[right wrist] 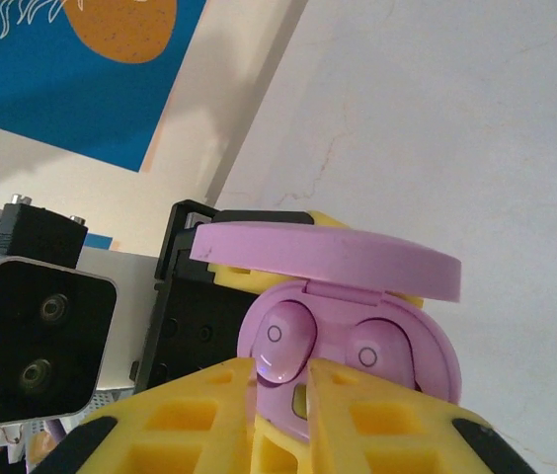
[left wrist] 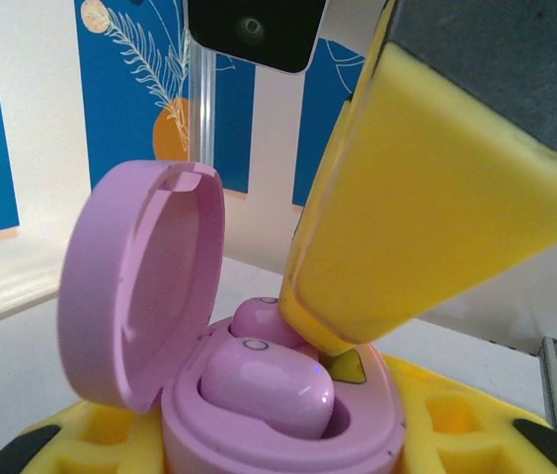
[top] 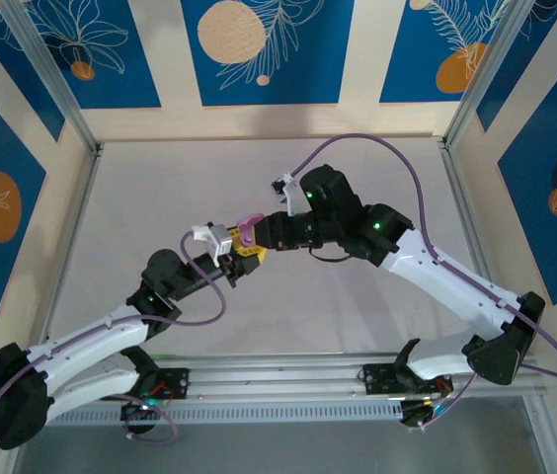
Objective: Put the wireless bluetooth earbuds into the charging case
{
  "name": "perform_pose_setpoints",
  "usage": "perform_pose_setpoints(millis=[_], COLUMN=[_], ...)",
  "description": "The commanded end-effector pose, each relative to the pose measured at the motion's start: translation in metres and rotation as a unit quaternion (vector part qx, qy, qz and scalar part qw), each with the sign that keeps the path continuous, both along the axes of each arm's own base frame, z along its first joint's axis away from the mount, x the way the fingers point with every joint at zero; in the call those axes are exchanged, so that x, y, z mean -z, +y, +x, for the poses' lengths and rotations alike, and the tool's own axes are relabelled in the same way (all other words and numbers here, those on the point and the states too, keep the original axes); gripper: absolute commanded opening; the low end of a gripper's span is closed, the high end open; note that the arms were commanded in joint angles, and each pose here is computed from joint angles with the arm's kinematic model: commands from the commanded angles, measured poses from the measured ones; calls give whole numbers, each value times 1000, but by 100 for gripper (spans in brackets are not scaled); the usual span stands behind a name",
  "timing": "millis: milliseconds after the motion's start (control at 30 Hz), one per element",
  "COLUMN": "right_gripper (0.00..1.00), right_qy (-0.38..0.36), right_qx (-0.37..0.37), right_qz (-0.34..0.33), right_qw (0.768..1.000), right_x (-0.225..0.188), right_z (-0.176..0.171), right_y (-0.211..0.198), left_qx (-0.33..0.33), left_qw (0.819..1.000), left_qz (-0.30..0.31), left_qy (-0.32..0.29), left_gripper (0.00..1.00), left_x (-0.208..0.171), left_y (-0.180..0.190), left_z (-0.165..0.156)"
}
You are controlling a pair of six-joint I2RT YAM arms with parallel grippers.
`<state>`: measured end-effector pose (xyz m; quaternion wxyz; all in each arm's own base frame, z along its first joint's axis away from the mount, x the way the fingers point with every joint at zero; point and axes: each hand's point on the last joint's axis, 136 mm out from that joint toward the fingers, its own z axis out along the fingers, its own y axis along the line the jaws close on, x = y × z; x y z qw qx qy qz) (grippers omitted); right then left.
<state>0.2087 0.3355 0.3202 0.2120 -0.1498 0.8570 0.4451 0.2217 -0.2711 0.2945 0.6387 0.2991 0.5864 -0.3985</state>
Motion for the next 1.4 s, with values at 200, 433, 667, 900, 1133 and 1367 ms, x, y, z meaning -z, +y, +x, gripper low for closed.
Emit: perform_pose_setpoints(millis=[200, 433, 667, 900, 1133, 1367], right_gripper=[24, 35, 54, 60, 61, 61], right_qy=[-36, -118, -65, -12, 35, 60], right_qx=[-21, 30, 133, 86, 47, 25], right_qz=[52, 78, 90, 114, 113, 110], right_qw=[998, 989, 985, 990, 992, 992], right_x=[-37, -60, -45, -43, -37, -30], right_z=[-7, -10, 9, 6, 11, 13], right_y=[1, -37, -86, -76, -53, -42], left_qx=[13, 19, 91, 122, 128, 124], left_qw=[1000, 999, 994, 991, 990, 990], left_qz=[-13, -8, 14, 22, 21, 17], left_qy=[-24, -40, -57, -56, -56, -57], left_gripper=[25, 25, 24, 24, 24, 24], left_x=[-14, -13, -11, -11, -13, -18], left_y=[-1, -1, -16, -27, -32, -32], left_z=[-8, -12, -31, -38, -39, -37])
